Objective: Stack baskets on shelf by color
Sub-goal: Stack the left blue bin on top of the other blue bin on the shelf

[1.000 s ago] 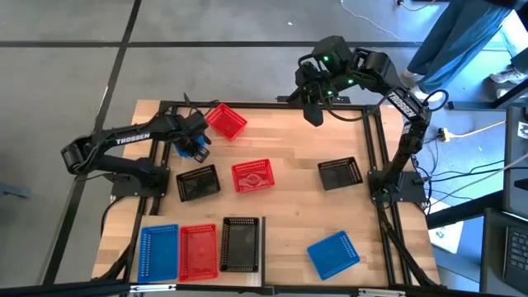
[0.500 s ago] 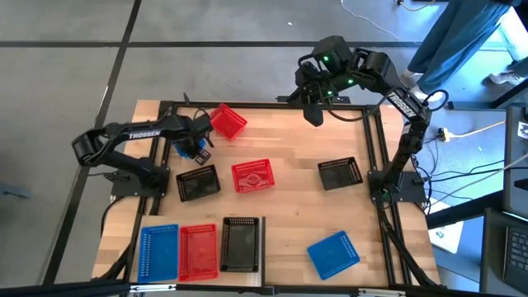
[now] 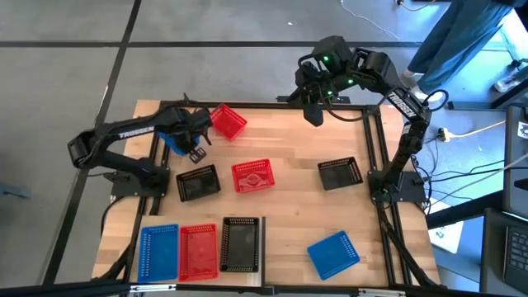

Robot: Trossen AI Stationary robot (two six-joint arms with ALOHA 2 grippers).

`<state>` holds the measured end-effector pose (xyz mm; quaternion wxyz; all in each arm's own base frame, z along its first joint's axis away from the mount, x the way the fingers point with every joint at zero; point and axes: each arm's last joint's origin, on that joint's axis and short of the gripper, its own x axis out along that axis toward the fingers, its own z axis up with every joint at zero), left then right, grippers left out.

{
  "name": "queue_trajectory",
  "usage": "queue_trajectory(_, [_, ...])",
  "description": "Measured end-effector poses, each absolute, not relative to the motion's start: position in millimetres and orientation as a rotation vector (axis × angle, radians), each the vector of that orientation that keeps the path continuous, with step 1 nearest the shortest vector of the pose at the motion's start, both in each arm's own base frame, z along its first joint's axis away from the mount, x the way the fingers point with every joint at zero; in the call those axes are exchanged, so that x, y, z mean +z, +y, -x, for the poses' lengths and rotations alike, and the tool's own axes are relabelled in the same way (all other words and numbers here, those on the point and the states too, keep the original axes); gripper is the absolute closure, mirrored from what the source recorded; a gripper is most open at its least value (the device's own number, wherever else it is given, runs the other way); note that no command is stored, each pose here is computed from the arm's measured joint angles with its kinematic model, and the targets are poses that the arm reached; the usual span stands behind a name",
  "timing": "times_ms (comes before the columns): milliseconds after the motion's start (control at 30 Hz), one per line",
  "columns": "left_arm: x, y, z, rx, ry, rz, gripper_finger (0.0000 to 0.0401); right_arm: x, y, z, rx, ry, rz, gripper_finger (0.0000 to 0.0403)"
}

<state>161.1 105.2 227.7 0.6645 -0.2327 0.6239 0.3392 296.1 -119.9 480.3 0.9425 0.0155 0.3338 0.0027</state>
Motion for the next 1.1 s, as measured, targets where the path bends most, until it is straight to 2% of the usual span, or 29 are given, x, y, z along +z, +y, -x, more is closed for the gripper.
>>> queue_trajectory(233, [315.6, 75.4, -166.9, 0.649, 1.351, 0.361, 0.0401, 479.6, -119.4, -295.5, 0.042, 0.686, 0.027, 0.0334])
queue_trajectory(367, [351.6, 48.7, -165.4, 0.520, 1.362, 0.261, 0.0401, 479.2, -116.0, -294.8, 0.166, 0.664, 0.049, 0.0334])
queue_trajectory(567, [392.8, 11.2, -167.3, 0.261, 1.224, 0.222, 0.0401, 480.7, -111.1, -294.8, 0.323, 0.604, 0.047, 0.0334])
queue_trajectory(833, [419.4, -35.7, -157.3, 0.011, 1.164, 0.291, 0.0401, 480.9, -105.3, -296.8, 0.356, 0.596, 0.057, 0.0334])
queue_trajectory(1100, [426.5, -65.0, -148.9, -0.068, 1.140, 0.192, 0.0401, 483.1, -77.1, -307.6, 0.446, 0.564, 0.111, 0.0334])
